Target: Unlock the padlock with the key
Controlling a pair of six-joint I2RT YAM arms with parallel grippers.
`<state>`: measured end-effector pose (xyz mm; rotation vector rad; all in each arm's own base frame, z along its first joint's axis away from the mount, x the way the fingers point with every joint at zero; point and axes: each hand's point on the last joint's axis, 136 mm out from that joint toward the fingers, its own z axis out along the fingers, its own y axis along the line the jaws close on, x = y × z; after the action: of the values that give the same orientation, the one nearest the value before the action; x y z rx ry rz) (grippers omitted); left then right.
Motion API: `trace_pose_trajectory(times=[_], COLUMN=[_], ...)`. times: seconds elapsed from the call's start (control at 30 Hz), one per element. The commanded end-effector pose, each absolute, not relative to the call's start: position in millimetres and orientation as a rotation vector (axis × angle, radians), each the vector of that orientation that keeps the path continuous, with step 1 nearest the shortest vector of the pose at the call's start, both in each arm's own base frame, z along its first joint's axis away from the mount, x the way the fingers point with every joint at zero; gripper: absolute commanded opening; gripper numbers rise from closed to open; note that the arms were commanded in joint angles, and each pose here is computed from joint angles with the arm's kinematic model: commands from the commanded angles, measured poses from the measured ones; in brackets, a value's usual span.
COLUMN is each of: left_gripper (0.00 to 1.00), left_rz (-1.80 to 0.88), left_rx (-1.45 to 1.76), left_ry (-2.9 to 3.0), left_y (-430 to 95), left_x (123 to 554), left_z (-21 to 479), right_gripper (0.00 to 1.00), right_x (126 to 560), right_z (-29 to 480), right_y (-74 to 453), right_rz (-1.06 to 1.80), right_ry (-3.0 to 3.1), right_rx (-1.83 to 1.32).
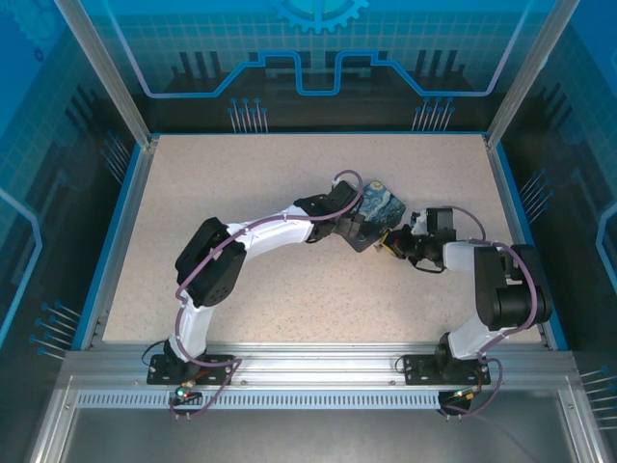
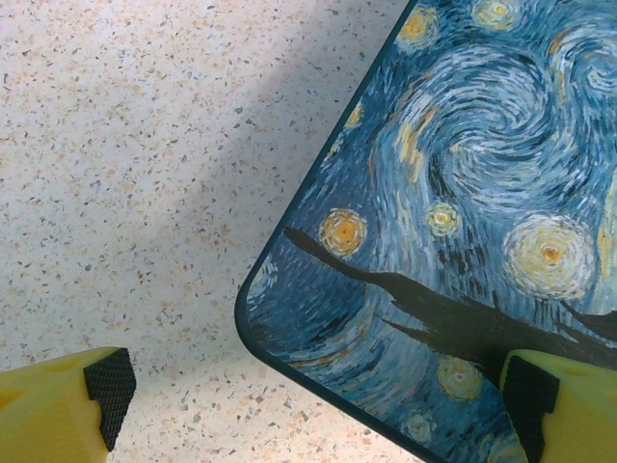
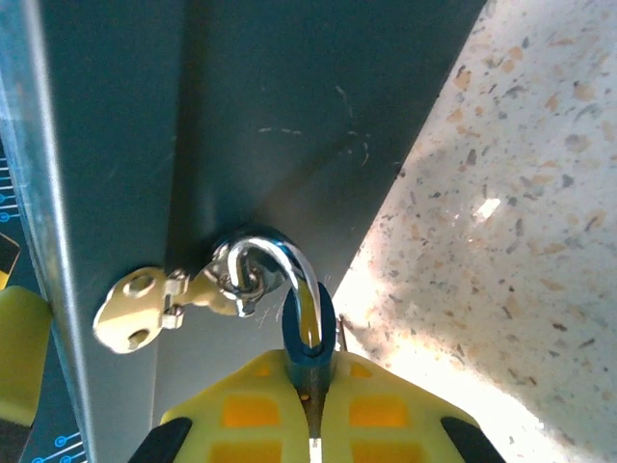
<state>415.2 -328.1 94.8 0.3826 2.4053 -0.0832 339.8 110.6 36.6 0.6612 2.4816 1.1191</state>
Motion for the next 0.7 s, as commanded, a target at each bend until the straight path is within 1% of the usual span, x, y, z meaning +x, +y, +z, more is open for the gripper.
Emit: trace_pose_trajectory(times=[0.0, 0.37, 0.67], left_gripper=[0.99, 0.98, 0.98], left_rz=[0.001, -0.003, -0.01], left_rx=[0.438, 0.446, 0.439], left_ry=[2.474, 2.488, 2.495], left_y=[-314, -314, -313], left_x=[404, 402, 402], left_z=[65, 60, 59], right_gripper=[0.0, 0.0, 0.0], right_x=[356, 368, 361], right_z=[42, 44, 37], right_y=[104, 99, 79], right_rz=[1.129, 1.113, 1.05], right_ry=[2.429, 2.387, 2.419], right_rx=[0.698, 0.693, 0.758])
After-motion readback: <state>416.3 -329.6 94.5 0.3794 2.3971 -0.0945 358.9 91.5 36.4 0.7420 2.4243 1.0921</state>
